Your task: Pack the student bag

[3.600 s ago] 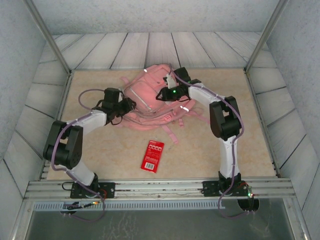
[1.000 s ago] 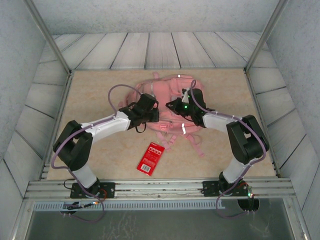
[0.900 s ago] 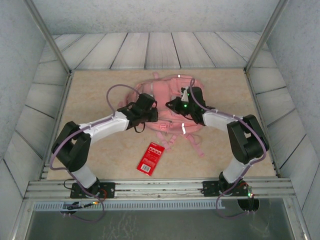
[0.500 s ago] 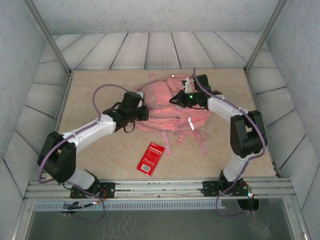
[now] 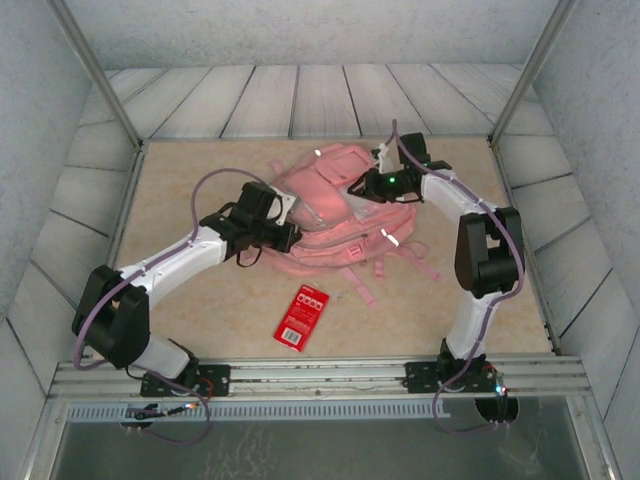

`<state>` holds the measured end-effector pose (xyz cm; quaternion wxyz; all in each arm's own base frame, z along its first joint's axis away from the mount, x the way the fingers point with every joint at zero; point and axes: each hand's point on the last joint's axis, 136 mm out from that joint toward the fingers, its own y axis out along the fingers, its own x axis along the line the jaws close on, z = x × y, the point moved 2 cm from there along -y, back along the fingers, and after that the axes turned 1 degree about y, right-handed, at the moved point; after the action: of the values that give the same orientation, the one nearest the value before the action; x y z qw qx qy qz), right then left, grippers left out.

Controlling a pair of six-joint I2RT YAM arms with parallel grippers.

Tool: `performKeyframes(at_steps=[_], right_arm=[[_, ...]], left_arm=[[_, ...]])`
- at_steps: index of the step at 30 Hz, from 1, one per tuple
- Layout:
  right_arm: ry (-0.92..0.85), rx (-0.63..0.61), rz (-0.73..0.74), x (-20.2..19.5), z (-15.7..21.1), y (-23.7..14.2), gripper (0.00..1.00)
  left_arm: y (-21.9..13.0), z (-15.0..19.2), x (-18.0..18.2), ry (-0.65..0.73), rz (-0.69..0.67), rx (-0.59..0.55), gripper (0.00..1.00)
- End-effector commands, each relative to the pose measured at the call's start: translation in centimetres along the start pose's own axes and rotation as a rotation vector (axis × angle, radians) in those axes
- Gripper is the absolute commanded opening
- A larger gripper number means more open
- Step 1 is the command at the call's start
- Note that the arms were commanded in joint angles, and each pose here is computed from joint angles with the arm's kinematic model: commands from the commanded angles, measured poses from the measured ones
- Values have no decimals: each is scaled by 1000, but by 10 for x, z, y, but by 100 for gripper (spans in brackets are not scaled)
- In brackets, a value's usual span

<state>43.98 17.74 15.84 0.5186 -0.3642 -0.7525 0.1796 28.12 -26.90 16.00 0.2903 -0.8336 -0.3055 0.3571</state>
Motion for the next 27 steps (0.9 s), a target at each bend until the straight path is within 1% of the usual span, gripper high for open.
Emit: performKeyframes(at_steps=[1,5,10,13,17,20,24,27], right_arm=[[-22,-95,74,4,-14,-30,43],[4,-104,95,12,11,-55,54],[98,-98,53,24,59,-64,56],[160,-109,29,28,81,-66,57],[253,-158,-10,28,91,-69,57],[298,-178,-6,24,91,-68,58],[348,-159,-6,20,94,-62,58],[424,-141,24,9,106,-57,59]], left_arm=[[-11,-1,-29,68,116,20,0],[-8,-9,-37,84,145,20,0],[3,-24,-60,136,240,20,0],[18,-33,-74,174,289,36,0],[42,-38,-92,210,346,73,0],[55,-39,-106,239,373,89,0],[64,-37,-117,262,388,102,0],[68,-36,-118,260,376,107,0]])
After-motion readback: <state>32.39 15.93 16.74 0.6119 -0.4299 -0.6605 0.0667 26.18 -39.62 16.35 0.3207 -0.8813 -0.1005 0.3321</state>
